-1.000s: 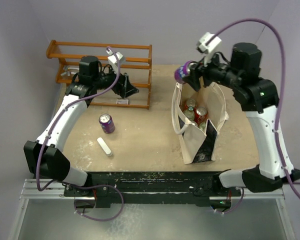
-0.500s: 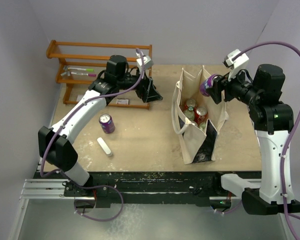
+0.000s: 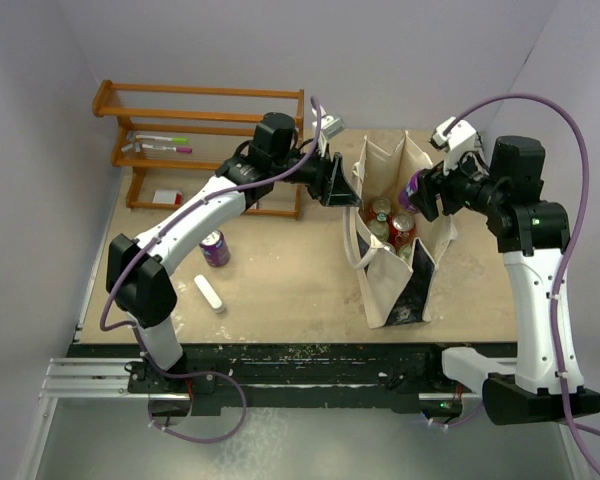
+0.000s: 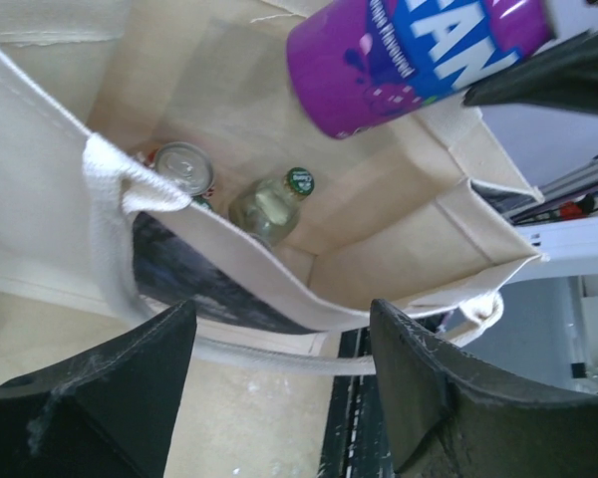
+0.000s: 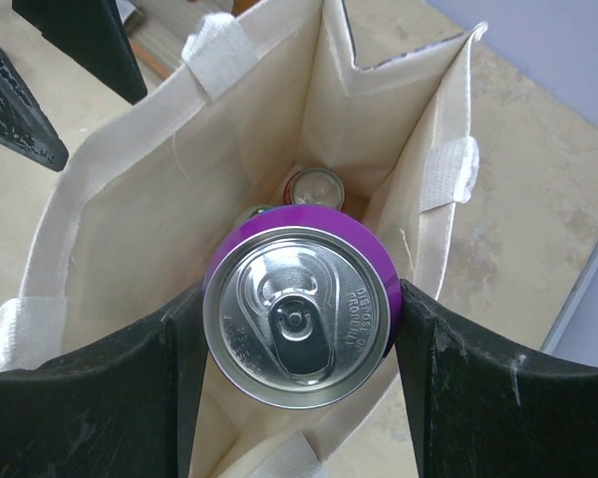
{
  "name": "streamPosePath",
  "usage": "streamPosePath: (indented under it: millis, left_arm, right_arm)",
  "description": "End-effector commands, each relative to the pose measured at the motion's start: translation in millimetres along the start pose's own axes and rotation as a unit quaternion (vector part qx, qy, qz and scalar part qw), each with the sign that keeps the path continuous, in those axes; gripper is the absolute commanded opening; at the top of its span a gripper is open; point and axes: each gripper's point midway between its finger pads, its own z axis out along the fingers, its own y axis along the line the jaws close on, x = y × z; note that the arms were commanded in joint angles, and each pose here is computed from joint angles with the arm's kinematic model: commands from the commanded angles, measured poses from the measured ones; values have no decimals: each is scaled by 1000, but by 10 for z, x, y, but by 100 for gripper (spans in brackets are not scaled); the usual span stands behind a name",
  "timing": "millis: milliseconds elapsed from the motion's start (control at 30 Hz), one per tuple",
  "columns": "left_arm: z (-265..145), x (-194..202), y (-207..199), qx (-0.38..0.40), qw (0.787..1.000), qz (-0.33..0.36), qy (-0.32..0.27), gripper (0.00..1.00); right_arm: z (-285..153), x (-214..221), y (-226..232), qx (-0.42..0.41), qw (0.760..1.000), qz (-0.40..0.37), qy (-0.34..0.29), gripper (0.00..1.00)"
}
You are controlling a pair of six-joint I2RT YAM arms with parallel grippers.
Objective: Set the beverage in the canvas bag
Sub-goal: Place the drink in the canvas bag.
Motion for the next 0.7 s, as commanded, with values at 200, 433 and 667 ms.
streamPosePath:
  millis: [200,433,667]
  left_arm:
    - [278,-122,-83,0,998,-66,-16,60]
    - [281,-111,-67,-3,999,-46,-17,53]
    - [245,-193,-54,-13,1000,2,-17,46]
  right_arm:
    - [30,134,74,-38,998,-36,29,0]
    - [-188,405,406,-100,992,-36,68,0]
    - [-412,590,678,-156,982,-60,88,0]
